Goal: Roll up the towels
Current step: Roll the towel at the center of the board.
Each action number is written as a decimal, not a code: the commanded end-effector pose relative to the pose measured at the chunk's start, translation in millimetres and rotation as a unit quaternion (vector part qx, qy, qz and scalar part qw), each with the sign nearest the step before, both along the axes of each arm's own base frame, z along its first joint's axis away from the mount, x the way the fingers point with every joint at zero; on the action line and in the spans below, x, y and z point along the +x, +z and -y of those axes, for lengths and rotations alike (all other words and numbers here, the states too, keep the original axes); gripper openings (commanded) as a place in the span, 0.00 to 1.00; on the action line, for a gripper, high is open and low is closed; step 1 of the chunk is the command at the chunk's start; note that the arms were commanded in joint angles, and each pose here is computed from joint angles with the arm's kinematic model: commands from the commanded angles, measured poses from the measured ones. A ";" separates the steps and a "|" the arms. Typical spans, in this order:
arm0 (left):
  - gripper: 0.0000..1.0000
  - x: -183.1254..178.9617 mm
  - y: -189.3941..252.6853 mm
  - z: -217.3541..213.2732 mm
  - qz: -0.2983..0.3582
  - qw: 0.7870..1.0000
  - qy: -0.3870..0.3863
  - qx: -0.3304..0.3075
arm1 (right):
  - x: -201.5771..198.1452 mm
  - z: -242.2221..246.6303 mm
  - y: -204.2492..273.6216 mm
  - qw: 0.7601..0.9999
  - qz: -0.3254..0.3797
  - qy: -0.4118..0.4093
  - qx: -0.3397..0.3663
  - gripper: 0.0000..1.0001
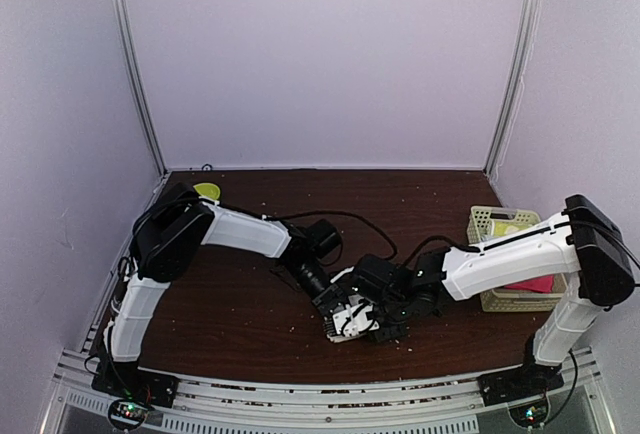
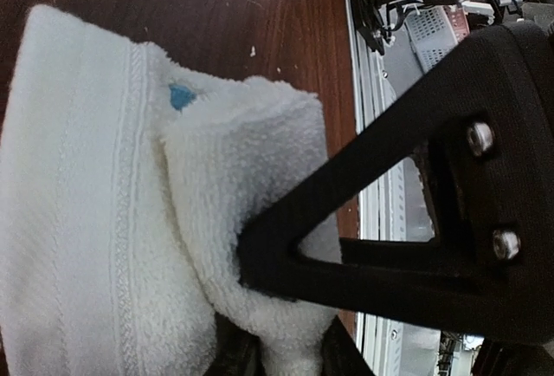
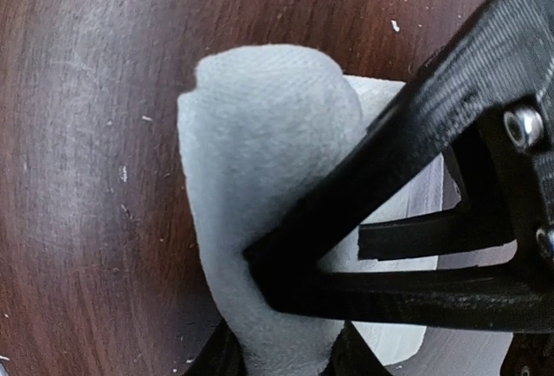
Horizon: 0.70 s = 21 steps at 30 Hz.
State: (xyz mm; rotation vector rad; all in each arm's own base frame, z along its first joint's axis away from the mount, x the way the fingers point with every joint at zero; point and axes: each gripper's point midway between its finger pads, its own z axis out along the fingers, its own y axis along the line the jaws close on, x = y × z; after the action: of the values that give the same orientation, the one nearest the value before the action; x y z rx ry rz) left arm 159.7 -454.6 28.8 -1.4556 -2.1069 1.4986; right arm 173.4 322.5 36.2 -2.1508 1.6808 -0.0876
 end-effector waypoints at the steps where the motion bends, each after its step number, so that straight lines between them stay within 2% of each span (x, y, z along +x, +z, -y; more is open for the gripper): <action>1: 0.28 9.0 -32.9 -32.4 0.056 0.992 0.027 0.106 | -13.9 13.5 -19.3 0.999 -0.034 0.017 -0.038 0.27; 4: 0.33 50.8 -5.8 -49.5 0.112 0.983 0.101 0.105 | -24.7 14.9 -19.6 0.995 -0.092 0.018 -0.042 0.25; 7: 0.37 102.9 29.6 -78.1 0.194 0.951 0.207 0.125 | -29.1 16.4 -20.9 0.989 -0.141 0.008 -0.046 0.24; 10: 0.37 127.5 72.9 -97.2 0.294 0.913 0.257 0.120 | -28.3 16.1 -17.7 0.980 -0.196 -0.008 -0.041 0.24; 13: 0.37 145.2 113.4 -120.8 0.386 0.863 0.307 0.111 | -17.9 11.5 -11.7 0.969 -0.244 -0.025 -0.038 0.24; 15: 0.38 151.5 146.5 -135.1 0.447 0.821 0.345 0.089 | -10.9 9.1 -10.2 0.960 -0.277 -0.037 -0.036 0.24; 19: 0.39 141.3 215.9 -156.9 0.543 0.741 0.395 0.005 | 6.0 9.5 -17.6 0.940 -0.332 -0.064 -0.049 0.24; 21: 0.44 133.5 244.7 -169.0 0.576 0.705 0.412 -0.040 | 14.2 11.5 -24.0 0.929 -0.356 -0.081 -0.056 0.24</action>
State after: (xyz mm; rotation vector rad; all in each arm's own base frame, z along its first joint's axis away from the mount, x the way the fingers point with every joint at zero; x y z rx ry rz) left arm 281.5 -308.7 214.7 -1.7196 -3.5474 0.8397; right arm 196.9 336.2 38.7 -2.2097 2.0668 0.5160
